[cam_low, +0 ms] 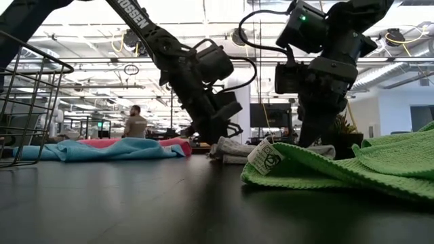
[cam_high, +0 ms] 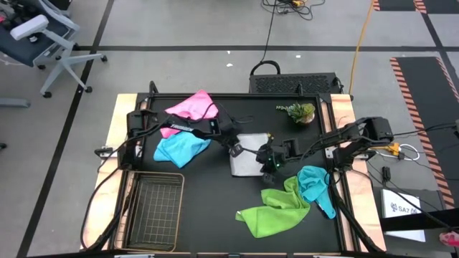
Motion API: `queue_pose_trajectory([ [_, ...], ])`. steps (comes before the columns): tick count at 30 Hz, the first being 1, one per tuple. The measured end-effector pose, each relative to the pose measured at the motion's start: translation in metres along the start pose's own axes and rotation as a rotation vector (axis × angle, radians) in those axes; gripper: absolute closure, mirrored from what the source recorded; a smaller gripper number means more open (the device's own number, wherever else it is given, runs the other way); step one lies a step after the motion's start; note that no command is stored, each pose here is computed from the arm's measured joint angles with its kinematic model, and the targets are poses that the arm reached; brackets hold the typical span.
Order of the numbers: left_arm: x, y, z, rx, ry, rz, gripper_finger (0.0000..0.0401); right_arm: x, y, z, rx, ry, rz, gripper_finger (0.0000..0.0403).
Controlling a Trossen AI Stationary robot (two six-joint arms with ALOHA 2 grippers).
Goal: Fold microfiber towels
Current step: Fold the gray microfiber cloth
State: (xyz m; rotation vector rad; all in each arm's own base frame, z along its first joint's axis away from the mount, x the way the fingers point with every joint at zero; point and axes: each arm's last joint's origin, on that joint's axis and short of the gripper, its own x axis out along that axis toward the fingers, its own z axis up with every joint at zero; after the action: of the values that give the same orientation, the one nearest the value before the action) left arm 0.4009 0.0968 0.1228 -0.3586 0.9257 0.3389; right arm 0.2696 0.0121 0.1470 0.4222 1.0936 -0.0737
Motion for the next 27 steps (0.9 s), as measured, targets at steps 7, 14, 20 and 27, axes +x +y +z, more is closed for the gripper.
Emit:
queue_pose_trajectory([
  [7, 0.003, 0.002, -0.002, -0.003, 0.009, 0.022, 0.0393, 0.003, -0.004, -0.009, 0.019, 0.038, -0.016, 0.0403],
  [14, 0.004, 0.007, -0.003, -0.012, 0.026, 0.026, 0.0393, 0.009, -0.007, -0.027, 0.071, 0.087, -0.002, 0.0403],
  [20, 0.004, 0.008, -0.004, 0.0, 0.037, 0.038, 0.0398, 0.007, -0.002, -0.03, 0.087, 0.11, 0.043, 0.0403],
  [27, 0.005, 0.01, -0.005, 0.004, 0.038, 0.065, 0.0397, -0.011, 0.003, -0.029, 0.087, 0.058, 0.071, 0.0403],
])
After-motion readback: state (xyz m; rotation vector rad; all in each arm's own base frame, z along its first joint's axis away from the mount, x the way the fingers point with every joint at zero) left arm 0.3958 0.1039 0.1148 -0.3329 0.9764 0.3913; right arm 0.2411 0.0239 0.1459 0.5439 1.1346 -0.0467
